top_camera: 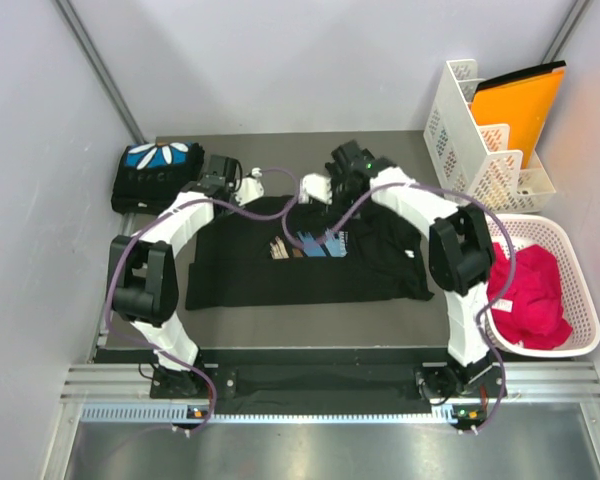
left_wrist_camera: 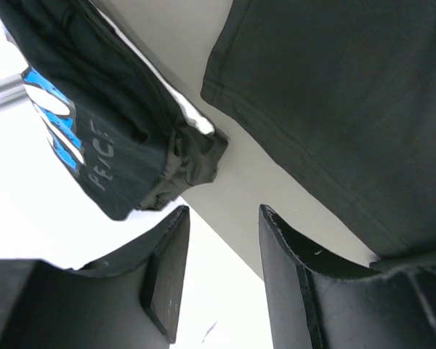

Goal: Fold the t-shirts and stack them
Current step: Fold the tshirt

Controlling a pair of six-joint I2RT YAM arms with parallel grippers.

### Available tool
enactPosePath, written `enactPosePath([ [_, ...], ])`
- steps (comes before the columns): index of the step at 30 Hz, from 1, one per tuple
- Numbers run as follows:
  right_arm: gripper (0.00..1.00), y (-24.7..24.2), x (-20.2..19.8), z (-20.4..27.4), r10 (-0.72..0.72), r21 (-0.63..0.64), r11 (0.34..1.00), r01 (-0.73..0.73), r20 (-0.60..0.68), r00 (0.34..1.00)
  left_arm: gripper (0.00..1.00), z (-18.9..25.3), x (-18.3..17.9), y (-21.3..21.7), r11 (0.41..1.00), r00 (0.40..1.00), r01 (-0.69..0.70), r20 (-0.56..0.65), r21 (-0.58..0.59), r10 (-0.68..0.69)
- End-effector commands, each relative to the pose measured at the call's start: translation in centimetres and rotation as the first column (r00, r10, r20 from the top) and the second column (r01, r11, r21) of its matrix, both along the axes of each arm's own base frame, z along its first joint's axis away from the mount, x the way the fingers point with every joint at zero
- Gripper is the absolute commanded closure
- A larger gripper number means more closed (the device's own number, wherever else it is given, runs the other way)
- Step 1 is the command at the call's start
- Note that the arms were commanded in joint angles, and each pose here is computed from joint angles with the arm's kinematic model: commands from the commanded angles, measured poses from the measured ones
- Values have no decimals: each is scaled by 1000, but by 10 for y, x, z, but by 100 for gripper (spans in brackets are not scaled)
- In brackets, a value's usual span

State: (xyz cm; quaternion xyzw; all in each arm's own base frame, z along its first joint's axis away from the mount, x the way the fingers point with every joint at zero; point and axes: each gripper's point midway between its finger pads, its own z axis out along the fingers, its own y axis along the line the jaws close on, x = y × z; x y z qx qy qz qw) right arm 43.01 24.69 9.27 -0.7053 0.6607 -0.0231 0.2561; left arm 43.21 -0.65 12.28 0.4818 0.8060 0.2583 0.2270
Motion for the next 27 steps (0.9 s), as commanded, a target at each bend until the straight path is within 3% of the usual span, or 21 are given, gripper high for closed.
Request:
enactPosePath([
  [1, 53, -11, -13, 26, -91, 209, 964, 162, -314, 945, 52, 12, 11, -4, 1000, 999, 10, 48, 4, -10],
  [6, 52, -21, -18, 36, -24, 279, 946, 166, -448, 894, 53, 7, 3, -2, 999, 999, 25, 20, 25, -25],
  [14, 54, -37, -56, 1, 17, 243, 954, 175, -629, 777, 53, 11, 2, 4, 1000, 999, -11, 47, 24, 10],
  [21, 55, -37, -42, -6, -5, 267, 942, 204, -595, 804, 53, 31, 13, 11, 997, 986, -70, 149, -38, 75],
  [27, 56, -38, -28, -8, -26, 276, 936, 218, -564, 825, 54, 57, 23, 26, 958, 946, -178, 230, -226, 230],
])
